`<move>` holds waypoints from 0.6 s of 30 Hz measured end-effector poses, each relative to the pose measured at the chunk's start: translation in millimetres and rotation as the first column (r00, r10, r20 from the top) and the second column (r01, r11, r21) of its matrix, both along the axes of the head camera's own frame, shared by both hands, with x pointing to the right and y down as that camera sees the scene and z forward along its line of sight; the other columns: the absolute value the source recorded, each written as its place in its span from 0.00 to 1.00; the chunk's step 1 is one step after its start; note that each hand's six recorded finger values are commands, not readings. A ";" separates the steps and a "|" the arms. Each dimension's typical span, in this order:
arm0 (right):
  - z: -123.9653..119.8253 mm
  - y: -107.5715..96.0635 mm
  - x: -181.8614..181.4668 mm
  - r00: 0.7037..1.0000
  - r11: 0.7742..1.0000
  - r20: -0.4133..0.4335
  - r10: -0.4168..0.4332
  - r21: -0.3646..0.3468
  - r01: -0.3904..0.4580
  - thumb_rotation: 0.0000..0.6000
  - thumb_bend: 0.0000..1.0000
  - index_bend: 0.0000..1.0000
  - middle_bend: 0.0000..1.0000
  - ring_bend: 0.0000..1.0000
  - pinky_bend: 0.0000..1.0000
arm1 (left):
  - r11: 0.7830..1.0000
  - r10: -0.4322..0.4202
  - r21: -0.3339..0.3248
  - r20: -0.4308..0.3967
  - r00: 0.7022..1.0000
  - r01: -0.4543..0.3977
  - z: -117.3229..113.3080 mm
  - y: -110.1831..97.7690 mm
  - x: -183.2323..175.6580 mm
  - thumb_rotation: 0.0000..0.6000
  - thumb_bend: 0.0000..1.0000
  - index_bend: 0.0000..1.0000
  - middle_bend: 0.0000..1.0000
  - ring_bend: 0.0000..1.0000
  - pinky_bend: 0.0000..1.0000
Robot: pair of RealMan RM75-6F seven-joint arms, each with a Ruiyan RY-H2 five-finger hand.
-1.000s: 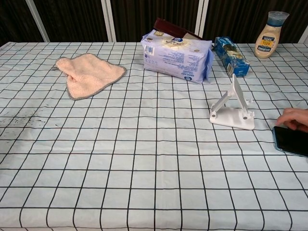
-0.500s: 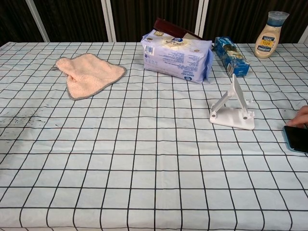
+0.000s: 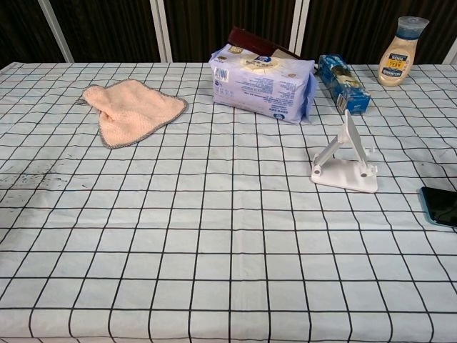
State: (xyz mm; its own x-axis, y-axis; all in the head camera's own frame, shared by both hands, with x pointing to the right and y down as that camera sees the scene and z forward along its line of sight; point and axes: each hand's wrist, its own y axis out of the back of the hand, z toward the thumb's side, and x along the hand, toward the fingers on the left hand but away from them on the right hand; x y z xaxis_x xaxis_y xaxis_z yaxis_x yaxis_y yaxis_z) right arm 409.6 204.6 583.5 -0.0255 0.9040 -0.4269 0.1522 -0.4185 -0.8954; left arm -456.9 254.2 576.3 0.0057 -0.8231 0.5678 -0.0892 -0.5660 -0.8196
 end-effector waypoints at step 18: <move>-0.1 -0.4 0.1 1.000 1.000 0.000 0.000 0.001 0.000 1.00 0.13 0.04 0.06 0.01 0.15 | 1.000 0.005 0.003 0.000 1.000 -0.005 -0.3 -0.3 0.1 1.00 0.00 0.00 0.00 0.00 0.00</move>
